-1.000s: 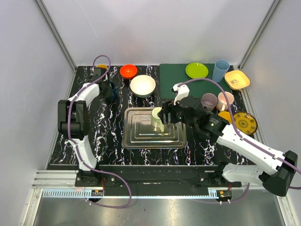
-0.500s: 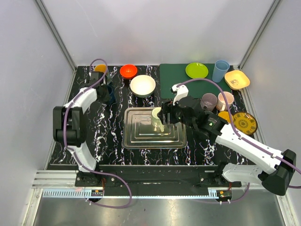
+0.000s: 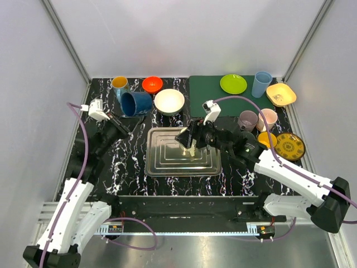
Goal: Turn the mug right side up
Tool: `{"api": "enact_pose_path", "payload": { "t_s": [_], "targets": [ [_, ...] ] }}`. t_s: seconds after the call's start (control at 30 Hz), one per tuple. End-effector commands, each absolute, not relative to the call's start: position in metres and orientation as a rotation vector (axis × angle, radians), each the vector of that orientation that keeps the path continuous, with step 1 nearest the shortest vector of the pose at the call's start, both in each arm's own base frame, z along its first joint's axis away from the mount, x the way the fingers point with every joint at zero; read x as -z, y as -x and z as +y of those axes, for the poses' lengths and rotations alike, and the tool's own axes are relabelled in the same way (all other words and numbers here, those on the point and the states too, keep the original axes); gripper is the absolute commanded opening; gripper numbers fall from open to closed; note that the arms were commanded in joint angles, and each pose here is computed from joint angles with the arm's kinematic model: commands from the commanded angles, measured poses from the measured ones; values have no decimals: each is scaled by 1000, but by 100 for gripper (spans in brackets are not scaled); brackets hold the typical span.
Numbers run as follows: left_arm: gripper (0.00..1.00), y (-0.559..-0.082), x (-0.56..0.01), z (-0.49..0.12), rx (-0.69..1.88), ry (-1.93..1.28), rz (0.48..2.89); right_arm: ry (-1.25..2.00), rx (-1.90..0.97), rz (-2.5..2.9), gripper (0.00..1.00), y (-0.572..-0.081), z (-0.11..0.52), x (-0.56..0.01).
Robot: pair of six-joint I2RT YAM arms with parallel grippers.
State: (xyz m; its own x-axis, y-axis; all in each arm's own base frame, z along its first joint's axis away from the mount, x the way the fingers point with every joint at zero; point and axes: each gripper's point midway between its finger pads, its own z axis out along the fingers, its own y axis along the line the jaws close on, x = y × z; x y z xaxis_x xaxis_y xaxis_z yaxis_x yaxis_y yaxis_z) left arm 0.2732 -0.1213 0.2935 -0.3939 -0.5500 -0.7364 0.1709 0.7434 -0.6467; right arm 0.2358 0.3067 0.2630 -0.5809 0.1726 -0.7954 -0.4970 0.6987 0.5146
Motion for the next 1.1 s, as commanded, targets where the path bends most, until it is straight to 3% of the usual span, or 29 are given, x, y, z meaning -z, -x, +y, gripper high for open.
{"api": "enact_pose_path", "payload": {
  "t_s": [0.0,0.17,0.37,0.77,0.87,1.07],
  "targets": [
    [0,-237,-372,-178,1397,117,1498,281,-1463,1765,78,-198,347,-336],
    [0,-204,-382,-188,1570,40,1403,344,-1656,1661,78,-177,356,-360],
    [0,-181,-400,-193,1702,3,1311,292,-1756,1621,77,-184,367,-368],
    [0,-166,-412,-203,1742,-47,1304,271,-1836,1520,72,-204,369,-384],
    [0,-165,-410,-205,1741,-51,1318,286,-1827,1495,68,-208,368,-391],
    [0,-165,-400,-214,1742,-64,1360,303,-1869,1459,50,-212,365,-396]
  ]
}}
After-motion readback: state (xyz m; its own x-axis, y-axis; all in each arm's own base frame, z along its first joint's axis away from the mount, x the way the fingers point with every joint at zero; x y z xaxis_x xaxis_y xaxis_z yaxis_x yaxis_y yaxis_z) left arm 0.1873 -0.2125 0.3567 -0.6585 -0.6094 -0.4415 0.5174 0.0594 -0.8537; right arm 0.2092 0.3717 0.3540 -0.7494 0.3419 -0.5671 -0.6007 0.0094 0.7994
